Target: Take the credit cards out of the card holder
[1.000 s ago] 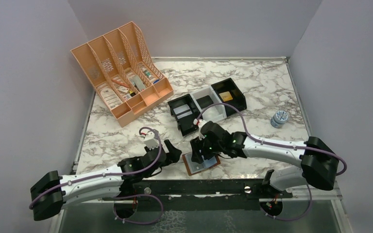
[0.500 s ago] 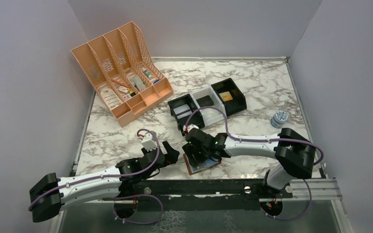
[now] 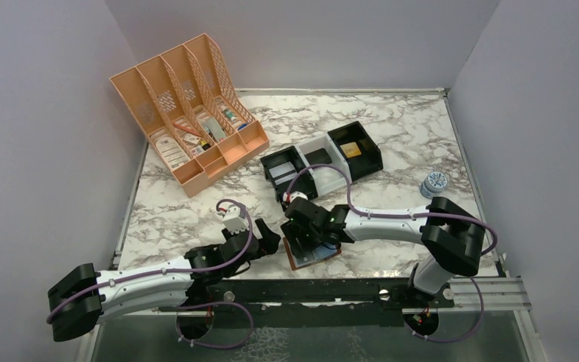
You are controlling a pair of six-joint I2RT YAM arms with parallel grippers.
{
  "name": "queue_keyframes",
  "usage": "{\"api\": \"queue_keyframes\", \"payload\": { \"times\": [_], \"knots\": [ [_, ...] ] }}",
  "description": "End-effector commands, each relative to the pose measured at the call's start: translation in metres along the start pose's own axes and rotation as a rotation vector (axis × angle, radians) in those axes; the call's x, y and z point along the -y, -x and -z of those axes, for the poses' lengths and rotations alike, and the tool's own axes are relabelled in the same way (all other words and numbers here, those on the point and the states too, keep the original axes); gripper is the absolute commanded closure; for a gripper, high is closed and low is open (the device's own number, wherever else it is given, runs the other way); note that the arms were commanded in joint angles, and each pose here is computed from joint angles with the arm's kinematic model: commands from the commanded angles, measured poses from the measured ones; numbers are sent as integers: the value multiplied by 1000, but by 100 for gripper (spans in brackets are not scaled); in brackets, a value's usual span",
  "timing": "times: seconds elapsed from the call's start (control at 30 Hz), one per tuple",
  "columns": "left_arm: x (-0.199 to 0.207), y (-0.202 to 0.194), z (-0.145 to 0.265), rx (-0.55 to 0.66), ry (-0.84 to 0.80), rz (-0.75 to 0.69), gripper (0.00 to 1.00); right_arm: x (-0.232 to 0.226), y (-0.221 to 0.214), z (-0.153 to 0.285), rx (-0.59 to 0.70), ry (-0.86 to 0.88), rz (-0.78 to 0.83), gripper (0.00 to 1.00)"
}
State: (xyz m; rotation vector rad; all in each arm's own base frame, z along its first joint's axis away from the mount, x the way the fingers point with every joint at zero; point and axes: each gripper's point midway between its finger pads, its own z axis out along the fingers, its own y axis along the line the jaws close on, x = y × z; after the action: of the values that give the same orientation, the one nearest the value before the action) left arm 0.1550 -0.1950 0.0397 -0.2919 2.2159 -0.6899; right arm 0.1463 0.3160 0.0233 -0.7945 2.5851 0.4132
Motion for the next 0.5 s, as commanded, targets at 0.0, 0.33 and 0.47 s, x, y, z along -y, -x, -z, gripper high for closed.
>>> {"api": "queue_keyframes", "payload": {
  "times": [0.0,0.33,0.47],
  "knots": [
    [8,2,1,2,-21,2,12,10,-20,-9,-65,-57,-12,35],
    [12,1,1,-6,-35,6,12,4,-7,-2,-40,-51,-29,31],
    [14,3,2,0,-42,5,11,11,-8,-6,-46,-96,-29,31]
  ]
}}
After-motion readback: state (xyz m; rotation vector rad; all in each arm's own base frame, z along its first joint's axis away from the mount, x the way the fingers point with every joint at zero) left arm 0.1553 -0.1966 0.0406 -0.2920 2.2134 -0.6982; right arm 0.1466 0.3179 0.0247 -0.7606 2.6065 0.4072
